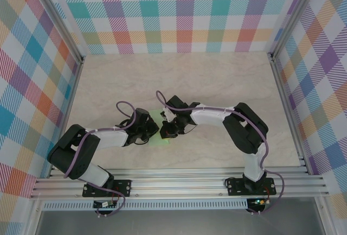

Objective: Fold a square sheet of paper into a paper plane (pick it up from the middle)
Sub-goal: Fold the triangle a second time at the center of the table.

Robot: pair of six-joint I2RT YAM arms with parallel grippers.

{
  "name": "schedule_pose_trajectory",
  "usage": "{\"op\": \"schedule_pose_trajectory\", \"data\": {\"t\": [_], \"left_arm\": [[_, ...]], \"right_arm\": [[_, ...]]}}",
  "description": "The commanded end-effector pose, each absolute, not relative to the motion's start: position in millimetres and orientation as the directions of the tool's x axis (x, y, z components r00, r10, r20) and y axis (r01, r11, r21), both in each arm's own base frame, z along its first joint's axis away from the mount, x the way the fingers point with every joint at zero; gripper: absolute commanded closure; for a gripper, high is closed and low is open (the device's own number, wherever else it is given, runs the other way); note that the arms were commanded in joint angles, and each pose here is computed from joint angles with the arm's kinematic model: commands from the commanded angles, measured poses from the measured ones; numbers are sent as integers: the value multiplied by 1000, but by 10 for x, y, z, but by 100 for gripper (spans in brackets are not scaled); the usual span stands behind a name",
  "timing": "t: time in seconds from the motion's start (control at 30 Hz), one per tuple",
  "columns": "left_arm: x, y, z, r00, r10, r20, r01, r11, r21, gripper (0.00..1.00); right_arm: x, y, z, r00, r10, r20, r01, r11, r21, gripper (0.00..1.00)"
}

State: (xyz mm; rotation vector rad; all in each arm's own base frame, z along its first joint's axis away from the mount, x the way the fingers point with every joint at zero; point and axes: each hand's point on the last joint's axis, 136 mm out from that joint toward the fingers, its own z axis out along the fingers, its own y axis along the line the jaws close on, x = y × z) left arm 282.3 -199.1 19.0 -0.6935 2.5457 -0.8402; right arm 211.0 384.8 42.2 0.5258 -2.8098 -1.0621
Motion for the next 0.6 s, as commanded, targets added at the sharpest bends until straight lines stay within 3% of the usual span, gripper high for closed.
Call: {"op": "schedule_pose_trajectory", "data": {"t": [0.0,0.27,0.57], "left_arm": [[2612,-1841,-13,-826,-537,-172,-373,749,-548,100],[2613,-1835,-12,-825,-538,-174,-374,750,-546,100],[2609,-1807,-32,-822,-541,-176,-382,754,-534,100]], "right_arm": [[2084,3798,192,-943,-329,43,-235,753,615,94],[1835,3468,-99,-938,-316,143,-193,818,541,94],[1701,3386,-70,-934,-318,161,-177,805,566,93]]}}
